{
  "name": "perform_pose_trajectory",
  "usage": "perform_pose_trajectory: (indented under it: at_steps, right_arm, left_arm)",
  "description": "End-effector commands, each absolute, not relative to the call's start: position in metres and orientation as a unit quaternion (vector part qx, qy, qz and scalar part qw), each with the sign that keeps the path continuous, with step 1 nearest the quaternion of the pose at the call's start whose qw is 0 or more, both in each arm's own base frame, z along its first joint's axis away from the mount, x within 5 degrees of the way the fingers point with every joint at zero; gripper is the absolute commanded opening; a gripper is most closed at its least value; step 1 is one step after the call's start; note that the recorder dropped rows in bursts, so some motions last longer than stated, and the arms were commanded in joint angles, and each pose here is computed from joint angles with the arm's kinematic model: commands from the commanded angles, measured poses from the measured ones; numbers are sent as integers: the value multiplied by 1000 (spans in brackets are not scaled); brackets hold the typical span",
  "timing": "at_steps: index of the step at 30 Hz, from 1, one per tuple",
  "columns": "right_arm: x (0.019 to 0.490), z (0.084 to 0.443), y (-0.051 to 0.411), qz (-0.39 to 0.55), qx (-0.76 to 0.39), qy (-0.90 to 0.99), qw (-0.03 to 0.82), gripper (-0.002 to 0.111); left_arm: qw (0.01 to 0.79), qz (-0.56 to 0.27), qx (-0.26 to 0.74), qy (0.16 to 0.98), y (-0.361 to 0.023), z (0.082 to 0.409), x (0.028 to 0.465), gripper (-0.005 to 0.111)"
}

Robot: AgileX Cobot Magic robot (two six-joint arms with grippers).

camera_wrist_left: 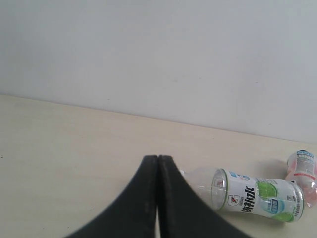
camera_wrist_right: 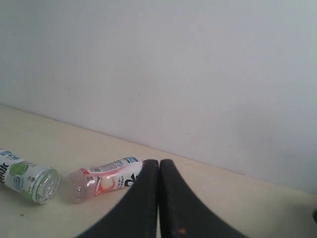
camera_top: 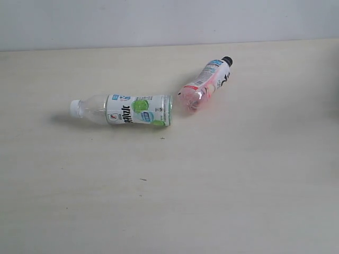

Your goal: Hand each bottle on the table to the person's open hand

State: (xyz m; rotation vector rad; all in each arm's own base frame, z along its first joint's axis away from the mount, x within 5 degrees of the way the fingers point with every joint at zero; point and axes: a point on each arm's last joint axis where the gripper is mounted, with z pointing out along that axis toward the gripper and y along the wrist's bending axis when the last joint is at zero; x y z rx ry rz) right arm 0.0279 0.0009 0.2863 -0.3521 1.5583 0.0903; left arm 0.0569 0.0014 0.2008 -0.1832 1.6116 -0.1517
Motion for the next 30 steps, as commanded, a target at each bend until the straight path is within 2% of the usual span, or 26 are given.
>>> perform_pose_trajectory:
  at_steps: [1,10,15,19,30]
  right_arm:
    - [28,292,1,32,-166,665,727,0]
    - [28,289,1,33,-166,680,714,0]
    - [29,284,-4,-12,-176,697,695,0]
    - [30,284,-5,-8,-164,700,695,0]
    - [29,282,-28,-117,-116,732,661,0]
  left_arm:
    - [691,-67,-81,716,1,202,56,0]
    - [691,-67,-81,716,1,202,56,0]
    - [691,-67,-81,716,1,202,56,0]
    - [691,-67,-81,716,1,202,56,0]
    - [691,-67,-81,716,1,202,56,0]
